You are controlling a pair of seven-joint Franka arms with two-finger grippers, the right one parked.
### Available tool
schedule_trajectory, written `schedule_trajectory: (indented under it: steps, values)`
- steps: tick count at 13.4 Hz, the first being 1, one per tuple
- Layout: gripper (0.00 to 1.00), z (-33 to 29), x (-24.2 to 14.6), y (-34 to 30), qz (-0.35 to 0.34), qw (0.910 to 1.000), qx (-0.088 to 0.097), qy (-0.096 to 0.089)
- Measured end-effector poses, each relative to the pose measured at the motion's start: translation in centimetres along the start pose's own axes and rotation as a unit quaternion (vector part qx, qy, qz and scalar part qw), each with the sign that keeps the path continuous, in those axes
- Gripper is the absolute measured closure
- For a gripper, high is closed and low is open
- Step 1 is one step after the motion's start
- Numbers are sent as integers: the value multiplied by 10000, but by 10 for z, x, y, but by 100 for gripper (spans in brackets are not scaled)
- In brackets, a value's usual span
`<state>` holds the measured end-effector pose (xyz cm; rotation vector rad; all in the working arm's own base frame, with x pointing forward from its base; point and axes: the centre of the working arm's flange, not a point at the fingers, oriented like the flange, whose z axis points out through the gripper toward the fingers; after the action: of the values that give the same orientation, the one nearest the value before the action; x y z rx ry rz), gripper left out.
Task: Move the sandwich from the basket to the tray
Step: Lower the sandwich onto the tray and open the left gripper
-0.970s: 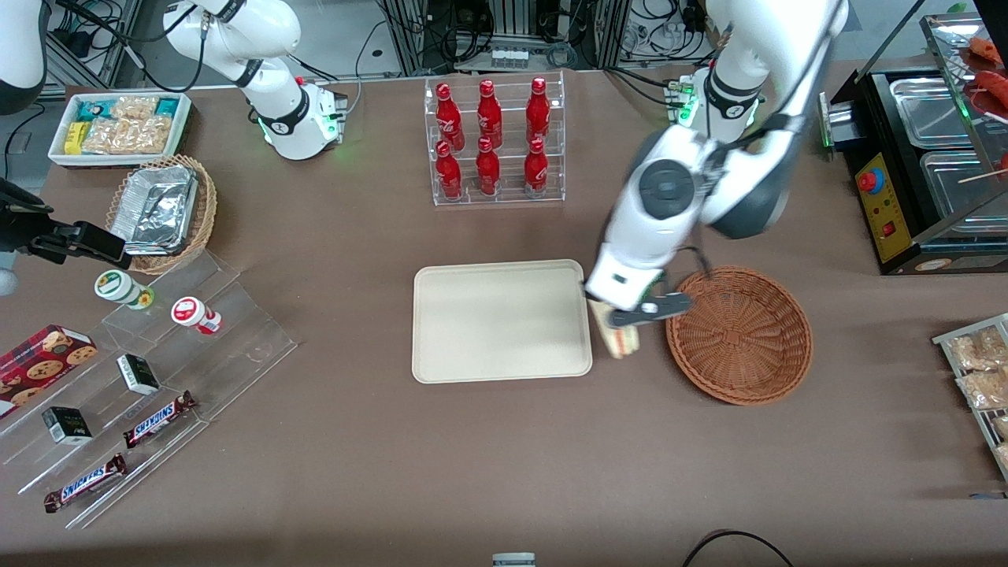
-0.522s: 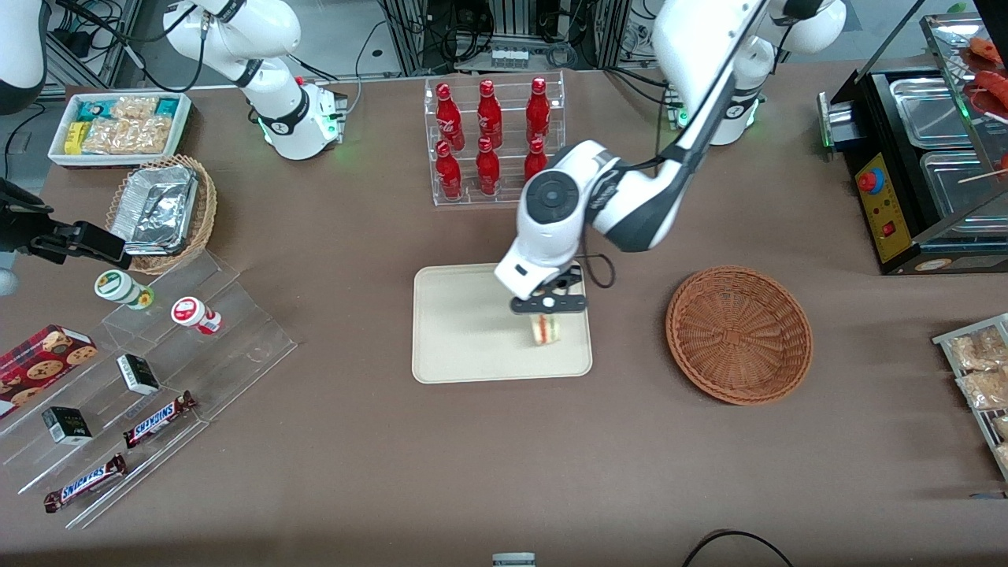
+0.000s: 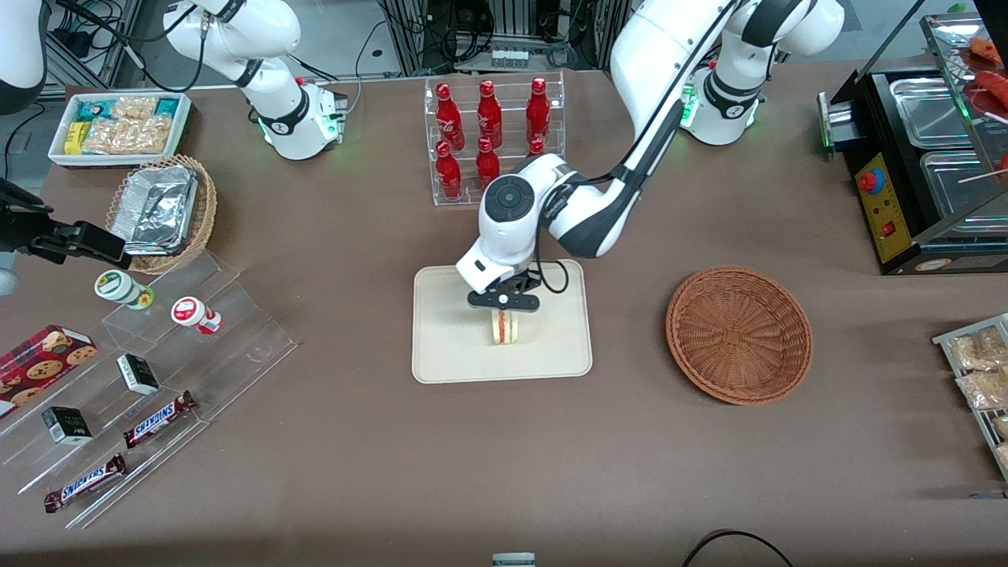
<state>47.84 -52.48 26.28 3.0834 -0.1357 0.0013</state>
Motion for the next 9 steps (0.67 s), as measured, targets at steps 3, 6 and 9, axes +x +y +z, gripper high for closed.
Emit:
schedule_trajectory:
  steps: [3,6,9]
  values:
    - [85,13,1,-1,0,10000,4,0]
    - [85,22,1,-2,-5,10000,33,-34]
    - [78,24,1,-2,-3,10000,29,-31]
